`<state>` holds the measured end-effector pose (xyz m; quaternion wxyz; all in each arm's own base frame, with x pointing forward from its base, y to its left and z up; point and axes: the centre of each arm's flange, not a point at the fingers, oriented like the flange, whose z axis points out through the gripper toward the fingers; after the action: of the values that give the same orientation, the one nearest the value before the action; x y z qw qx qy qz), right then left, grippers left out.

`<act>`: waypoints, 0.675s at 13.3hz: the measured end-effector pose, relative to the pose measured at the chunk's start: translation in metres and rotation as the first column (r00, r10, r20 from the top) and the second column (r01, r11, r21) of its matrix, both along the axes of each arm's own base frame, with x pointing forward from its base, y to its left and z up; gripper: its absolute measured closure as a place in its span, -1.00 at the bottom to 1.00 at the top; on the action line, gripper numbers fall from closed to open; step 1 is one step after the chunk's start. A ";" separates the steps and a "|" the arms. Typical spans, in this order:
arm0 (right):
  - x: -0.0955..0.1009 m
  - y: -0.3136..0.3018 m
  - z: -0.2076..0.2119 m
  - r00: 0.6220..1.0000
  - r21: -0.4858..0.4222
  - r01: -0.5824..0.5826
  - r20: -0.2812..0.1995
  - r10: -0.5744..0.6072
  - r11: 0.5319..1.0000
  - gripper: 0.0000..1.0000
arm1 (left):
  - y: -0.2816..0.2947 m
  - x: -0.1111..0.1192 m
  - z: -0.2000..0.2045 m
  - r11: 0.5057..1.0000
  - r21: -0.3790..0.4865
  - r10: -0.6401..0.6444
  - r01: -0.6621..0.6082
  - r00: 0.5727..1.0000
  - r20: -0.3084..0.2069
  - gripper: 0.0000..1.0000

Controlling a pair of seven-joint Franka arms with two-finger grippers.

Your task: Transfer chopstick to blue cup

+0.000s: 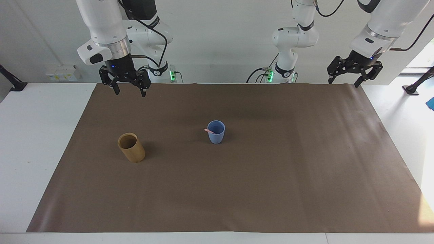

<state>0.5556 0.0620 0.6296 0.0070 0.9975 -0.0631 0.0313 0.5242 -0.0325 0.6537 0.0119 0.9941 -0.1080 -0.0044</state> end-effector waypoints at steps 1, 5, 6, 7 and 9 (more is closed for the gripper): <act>0.000 -0.004 0.001 1.000 0.016 0.007 0.000 -0.007 1.000 -1.00 | 0.000 0.000 0.000 1.000 0.000 0.000 0.000 1.000 0.000 -1.00; 0.001 -0.008 0.003 1.000 0.021 0.013 0.003 -0.013 1.000 -1.00 | 0.000 0.000 0.000 1.000 0.000 0.000 0.000 1.000 0.000 -1.00; 0.001 -0.009 0.002 1.000 0.021 0.014 0.003 -0.014 1.000 -1.00 | 0.000 0.000 0.000 1.000 0.000 0.000 0.000 1.000 0.000 -1.00; 0.001 -0.009 0.002 1.000 0.021 0.015 0.003 -0.015 1.000 -1.00 | 0.000 0.000 0.000 1.000 0.000 0.000 0.000 1.000 0.000 -1.00; 0.001 -0.010 0.002 1.000 0.021 0.016 0.002 -0.016 1.000 -1.00 | 0.000 0.000 0.000 1.000 0.000 0.000 0.000 1.000 0.000 -1.00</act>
<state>0.5568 0.0521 0.6316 -0.0032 0.9969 -0.0713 0.0316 0.5242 -0.0325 0.6537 0.0119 0.9941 -0.1080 -0.0044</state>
